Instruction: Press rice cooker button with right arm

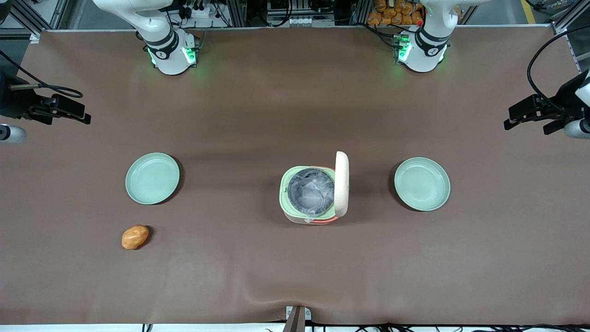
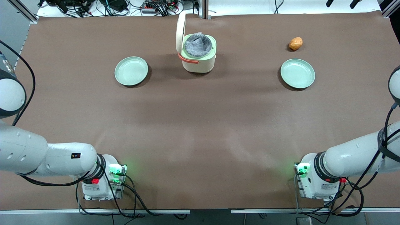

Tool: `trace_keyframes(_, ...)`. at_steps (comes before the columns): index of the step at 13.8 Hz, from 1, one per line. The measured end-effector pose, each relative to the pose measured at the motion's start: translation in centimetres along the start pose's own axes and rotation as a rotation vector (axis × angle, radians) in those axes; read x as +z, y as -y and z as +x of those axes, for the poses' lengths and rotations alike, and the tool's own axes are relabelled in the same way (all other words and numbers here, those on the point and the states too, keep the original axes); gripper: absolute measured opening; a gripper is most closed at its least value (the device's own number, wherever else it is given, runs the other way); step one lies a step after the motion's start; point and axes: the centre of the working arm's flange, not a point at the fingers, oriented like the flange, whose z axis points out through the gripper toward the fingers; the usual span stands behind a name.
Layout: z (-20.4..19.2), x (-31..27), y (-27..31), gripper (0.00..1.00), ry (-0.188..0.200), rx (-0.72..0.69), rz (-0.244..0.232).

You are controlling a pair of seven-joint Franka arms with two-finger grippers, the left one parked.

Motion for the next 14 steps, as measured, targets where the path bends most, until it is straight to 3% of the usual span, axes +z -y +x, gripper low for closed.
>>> trace_keyframes(14,-0.8,-0.6,-4.6,1.0,-0.007,0.039,-0.066)
